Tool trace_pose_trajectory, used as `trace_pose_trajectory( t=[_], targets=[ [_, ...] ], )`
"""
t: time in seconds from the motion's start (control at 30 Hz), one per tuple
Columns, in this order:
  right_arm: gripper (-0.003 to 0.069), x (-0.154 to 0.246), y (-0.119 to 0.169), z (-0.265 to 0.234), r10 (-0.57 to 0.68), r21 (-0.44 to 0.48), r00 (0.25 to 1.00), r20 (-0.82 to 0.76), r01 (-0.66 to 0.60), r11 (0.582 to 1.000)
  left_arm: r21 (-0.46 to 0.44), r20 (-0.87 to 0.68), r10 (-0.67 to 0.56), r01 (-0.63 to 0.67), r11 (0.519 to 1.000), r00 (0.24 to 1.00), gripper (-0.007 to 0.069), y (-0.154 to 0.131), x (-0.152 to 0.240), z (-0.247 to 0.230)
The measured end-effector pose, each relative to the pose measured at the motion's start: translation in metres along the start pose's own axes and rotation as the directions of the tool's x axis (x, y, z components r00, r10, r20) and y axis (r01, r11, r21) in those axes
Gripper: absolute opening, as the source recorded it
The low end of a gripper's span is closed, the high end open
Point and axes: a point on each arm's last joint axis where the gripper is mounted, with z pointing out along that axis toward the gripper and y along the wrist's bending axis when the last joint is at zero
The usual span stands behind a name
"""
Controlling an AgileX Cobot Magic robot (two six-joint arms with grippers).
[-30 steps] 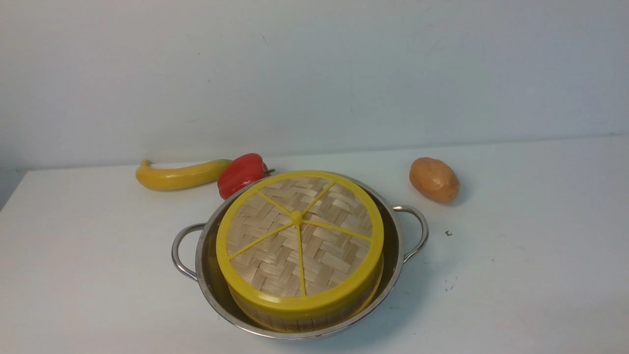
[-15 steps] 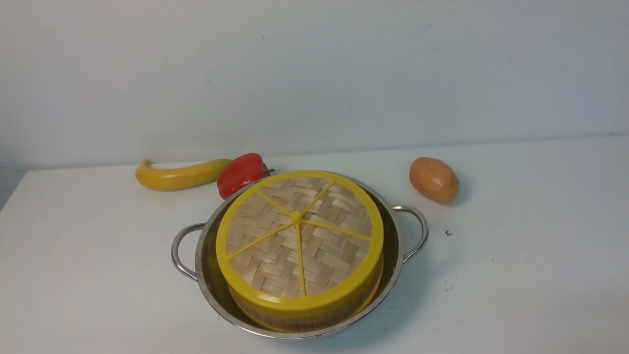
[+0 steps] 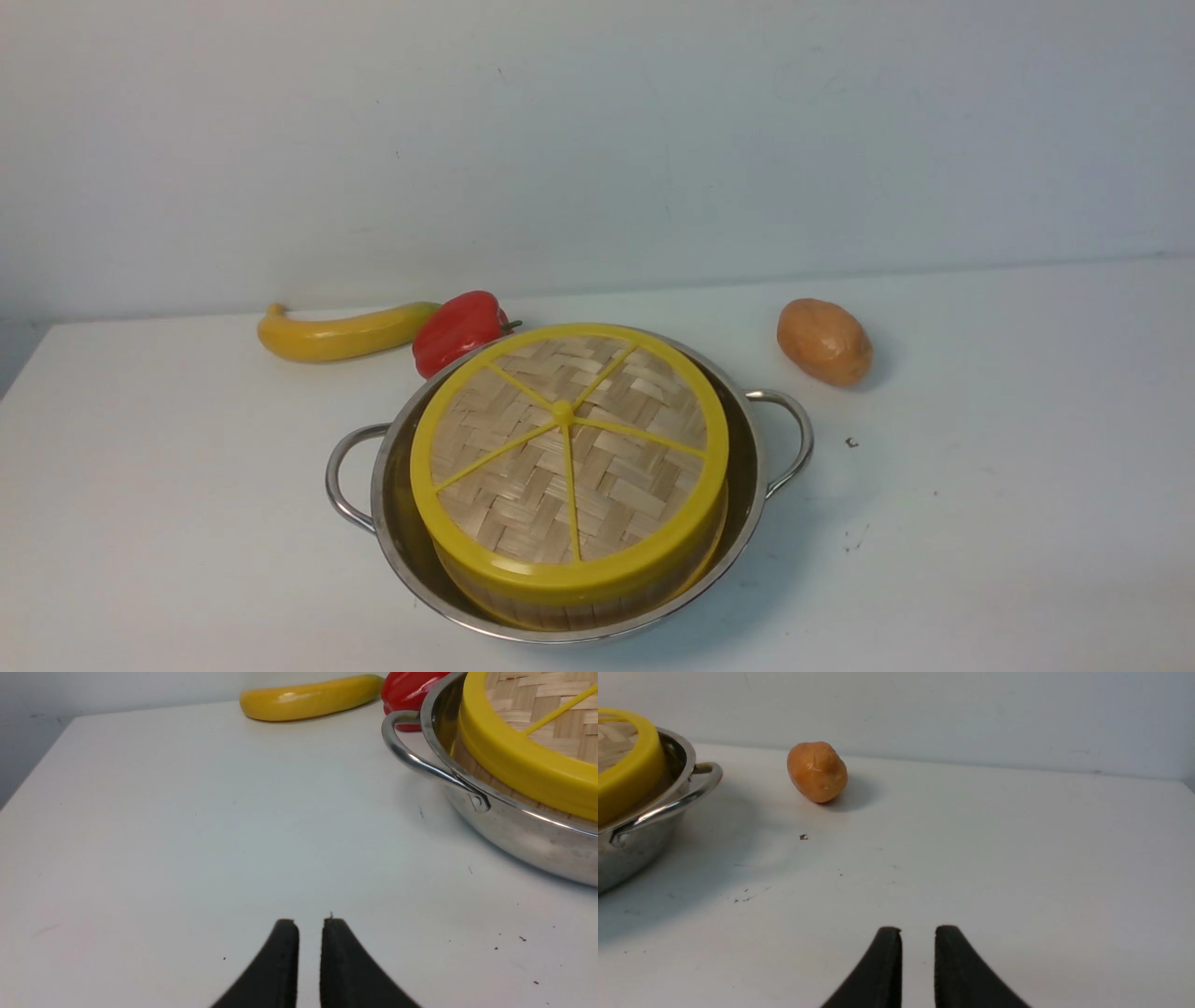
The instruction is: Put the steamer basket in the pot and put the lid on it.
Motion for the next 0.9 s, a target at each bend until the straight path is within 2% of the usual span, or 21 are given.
trace_pose_trajectory(
  t=[0.9],
  targets=[
    [0.0124,0.0001,-0.0002,0.0,0.024,0.002,1.0,-0.001,-0.024,1.0,0.0,0.0,0.001,-0.001,1.0,1.0,0.0092,0.0,0.0,0.0]
  ],
)
